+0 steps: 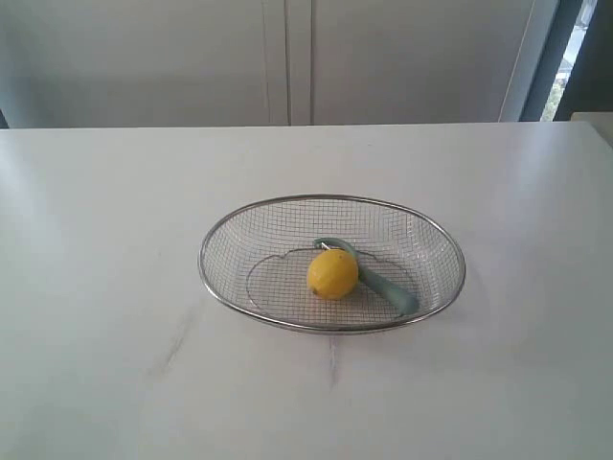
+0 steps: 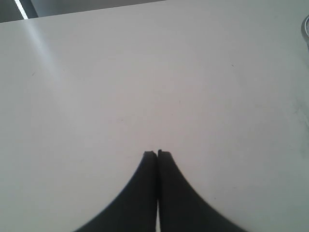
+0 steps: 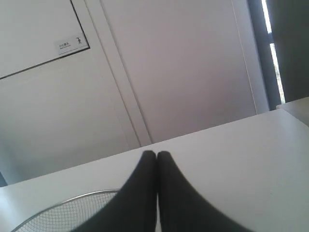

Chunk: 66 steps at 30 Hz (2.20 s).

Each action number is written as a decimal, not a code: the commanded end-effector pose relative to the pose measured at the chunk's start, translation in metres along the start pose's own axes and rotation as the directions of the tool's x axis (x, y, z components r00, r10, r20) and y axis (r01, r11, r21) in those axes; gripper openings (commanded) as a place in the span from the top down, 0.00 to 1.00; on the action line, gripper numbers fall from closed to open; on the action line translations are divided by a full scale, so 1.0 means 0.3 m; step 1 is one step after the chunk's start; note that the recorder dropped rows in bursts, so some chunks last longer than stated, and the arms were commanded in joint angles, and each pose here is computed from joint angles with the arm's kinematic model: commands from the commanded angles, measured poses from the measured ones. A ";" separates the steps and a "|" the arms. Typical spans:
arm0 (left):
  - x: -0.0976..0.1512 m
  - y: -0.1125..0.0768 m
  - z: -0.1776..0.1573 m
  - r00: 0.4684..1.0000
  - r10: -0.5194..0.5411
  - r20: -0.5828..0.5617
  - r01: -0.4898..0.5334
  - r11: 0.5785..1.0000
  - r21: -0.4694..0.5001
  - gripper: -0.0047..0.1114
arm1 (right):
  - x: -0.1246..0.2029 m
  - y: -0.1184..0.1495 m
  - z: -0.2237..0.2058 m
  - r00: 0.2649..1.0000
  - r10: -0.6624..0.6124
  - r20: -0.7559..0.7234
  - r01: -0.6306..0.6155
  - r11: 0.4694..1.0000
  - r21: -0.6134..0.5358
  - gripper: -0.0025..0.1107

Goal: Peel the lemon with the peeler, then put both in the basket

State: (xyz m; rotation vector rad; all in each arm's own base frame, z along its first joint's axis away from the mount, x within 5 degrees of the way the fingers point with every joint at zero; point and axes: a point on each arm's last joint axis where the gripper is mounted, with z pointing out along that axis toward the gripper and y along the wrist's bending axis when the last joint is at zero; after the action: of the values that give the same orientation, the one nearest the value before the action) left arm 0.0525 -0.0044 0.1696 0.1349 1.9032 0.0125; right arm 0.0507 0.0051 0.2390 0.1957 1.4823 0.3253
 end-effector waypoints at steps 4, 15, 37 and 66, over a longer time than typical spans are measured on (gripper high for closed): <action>0.002 0.001 0.000 1.000 -0.003 0.007 0.003 1.000 -0.004 0.96 | 0.086 -0.037 0.009 0.999 -0.009 -0.032 0.010 0.999 0.034 0.98; 0.002 0.001 0.000 1.000 -0.003 0.007 0.003 1.000 -0.004 0.96 | 0.169 -0.065 -0.004 0.917 -0.259 -0.303 0.282 0.959 0.035 0.98; 0.002 0.001 0.000 1.000 -0.003 0.007 0.003 1.000 -0.004 0.96 | 0.171 -0.058 -0.004 0.899 -0.314 -0.304 0.321 0.947 -0.029 0.98; 0.002 -0.003 0.000 1.000 0.006 0.008 -0.006 1.000 0.013 0.96 | 0.171 -0.058 -0.004 0.899 -0.314 -0.304 0.321 0.947 -0.029 0.98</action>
State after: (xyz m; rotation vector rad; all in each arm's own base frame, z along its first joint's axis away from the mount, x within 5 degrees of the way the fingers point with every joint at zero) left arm 0.0525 -0.0049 0.1697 0.1438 1.9007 0.0062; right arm 0.0539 0.0057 0.1864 -0.0814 1.8014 0.0766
